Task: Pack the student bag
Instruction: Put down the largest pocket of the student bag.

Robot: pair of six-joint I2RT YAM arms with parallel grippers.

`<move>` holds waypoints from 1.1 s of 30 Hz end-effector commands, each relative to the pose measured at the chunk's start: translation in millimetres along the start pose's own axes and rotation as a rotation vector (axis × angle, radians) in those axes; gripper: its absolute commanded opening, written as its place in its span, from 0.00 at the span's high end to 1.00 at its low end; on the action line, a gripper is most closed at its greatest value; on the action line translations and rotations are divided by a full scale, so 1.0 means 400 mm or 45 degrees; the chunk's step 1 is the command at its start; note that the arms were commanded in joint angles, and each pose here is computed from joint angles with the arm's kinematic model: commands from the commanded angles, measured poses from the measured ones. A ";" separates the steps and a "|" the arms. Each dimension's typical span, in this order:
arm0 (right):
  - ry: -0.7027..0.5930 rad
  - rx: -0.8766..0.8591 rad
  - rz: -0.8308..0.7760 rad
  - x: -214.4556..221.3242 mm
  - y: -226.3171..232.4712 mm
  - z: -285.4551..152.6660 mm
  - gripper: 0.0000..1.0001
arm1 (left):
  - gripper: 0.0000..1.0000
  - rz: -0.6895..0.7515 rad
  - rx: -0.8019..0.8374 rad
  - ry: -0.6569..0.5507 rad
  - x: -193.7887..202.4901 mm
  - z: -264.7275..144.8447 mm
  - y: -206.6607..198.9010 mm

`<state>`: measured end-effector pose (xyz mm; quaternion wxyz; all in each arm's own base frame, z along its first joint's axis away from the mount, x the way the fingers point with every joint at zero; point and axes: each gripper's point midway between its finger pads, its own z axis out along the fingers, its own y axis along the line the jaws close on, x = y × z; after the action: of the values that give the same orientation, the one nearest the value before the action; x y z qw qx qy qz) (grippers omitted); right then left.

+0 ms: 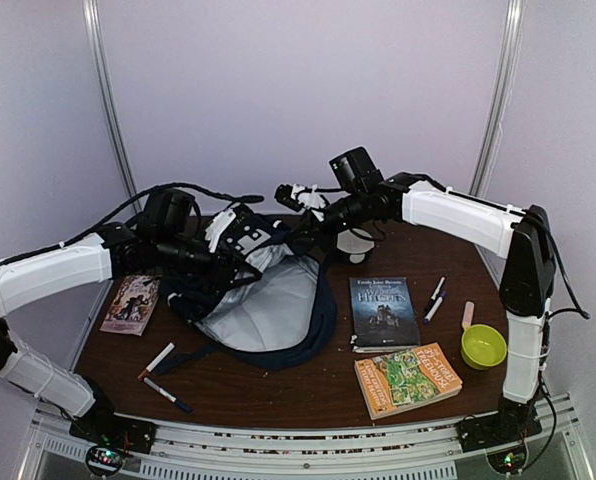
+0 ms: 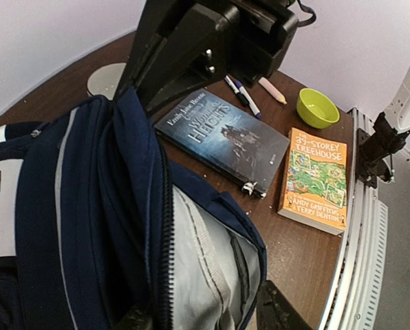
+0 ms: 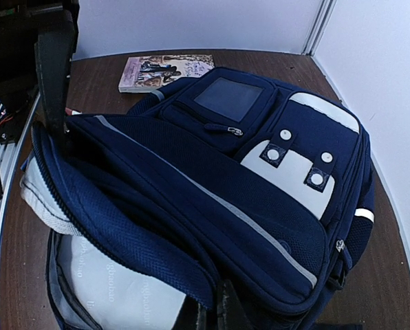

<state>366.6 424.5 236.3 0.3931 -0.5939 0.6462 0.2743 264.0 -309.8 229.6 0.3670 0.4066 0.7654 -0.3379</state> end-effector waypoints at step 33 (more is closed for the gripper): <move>-0.091 0.040 0.005 -0.055 0.006 -0.046 1.00 | 1.00 0.212 -1.483 -0.147 -0.112 -0.239 0.223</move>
<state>365.0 429.5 229.6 0.3958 -0.5851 0.6486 0.2834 310.5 -266.9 227.7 0.4777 0.3201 0.8147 -0.0746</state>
